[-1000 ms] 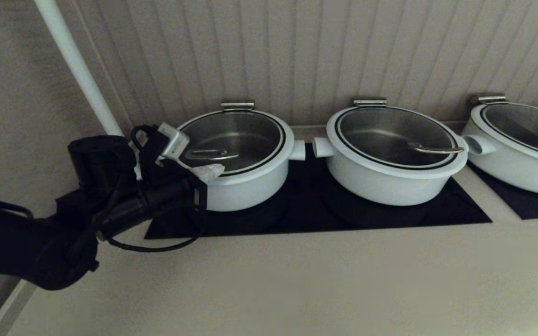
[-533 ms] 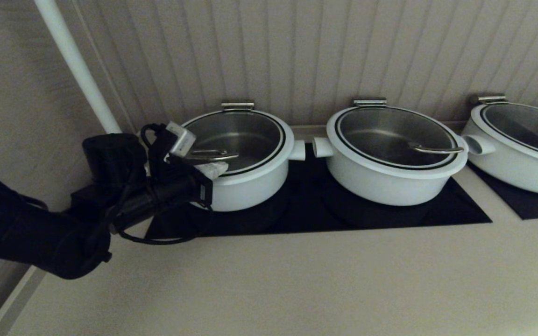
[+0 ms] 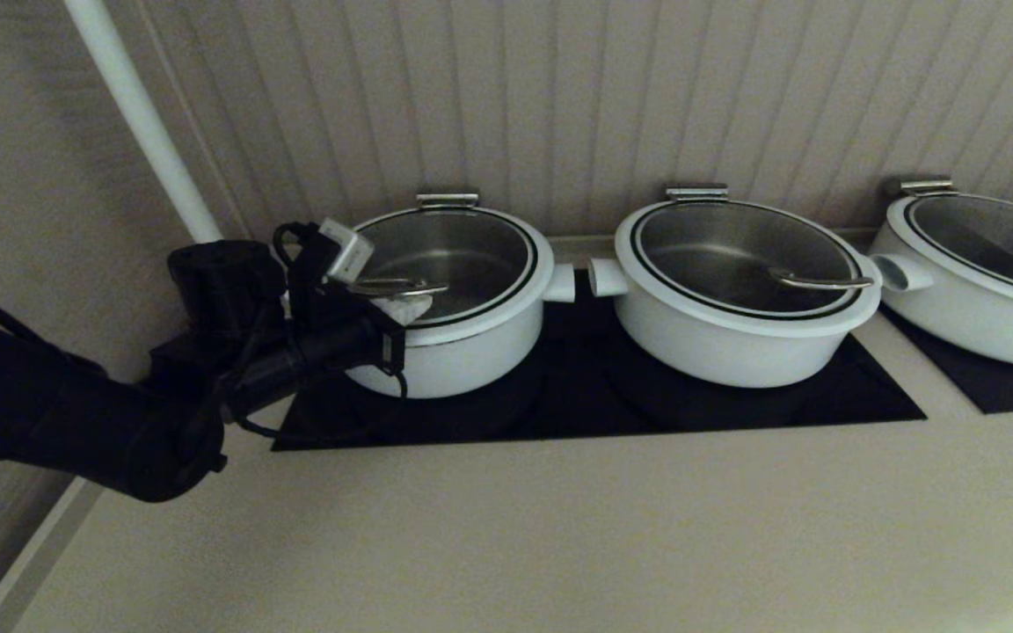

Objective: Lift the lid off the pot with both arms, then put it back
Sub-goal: Open the food pot lid a small opening with the left arm

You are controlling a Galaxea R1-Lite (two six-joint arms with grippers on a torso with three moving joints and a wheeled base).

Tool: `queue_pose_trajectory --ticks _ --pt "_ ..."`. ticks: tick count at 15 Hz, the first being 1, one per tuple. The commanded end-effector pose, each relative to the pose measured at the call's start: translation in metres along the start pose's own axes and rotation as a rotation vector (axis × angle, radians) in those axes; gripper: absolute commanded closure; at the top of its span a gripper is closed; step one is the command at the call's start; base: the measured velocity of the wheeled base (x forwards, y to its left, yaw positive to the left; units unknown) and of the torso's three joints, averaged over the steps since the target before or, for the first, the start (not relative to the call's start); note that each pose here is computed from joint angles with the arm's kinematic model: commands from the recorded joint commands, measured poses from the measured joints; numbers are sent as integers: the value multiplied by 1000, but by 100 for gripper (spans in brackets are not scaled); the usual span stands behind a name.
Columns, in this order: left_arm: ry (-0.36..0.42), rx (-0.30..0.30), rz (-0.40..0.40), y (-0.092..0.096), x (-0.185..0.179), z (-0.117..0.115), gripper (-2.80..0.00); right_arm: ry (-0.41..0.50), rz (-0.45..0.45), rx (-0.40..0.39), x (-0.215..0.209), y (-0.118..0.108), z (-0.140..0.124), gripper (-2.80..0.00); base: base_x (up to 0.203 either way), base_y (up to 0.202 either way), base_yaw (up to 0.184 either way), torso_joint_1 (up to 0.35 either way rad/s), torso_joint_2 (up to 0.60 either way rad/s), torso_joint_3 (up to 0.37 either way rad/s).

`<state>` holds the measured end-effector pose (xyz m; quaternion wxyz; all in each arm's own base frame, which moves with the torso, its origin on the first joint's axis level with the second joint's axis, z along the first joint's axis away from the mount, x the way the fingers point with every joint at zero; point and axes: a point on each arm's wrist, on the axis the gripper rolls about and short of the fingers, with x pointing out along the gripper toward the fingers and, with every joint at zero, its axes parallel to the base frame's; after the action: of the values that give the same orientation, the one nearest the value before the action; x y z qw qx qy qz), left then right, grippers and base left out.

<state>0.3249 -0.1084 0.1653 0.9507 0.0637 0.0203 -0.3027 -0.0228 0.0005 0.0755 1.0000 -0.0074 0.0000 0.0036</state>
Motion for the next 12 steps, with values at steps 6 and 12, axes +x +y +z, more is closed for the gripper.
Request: queue_pose_trajectory --ticks 6,12 --pt "-16 12 22 9 1 3 0 0 0 0 0 0 0 0 0 0 0 0 0 0" --pt "-59 38 28 12 5 17 0 1 0 0 0 0 0 0 0 0 0 0 0 0"
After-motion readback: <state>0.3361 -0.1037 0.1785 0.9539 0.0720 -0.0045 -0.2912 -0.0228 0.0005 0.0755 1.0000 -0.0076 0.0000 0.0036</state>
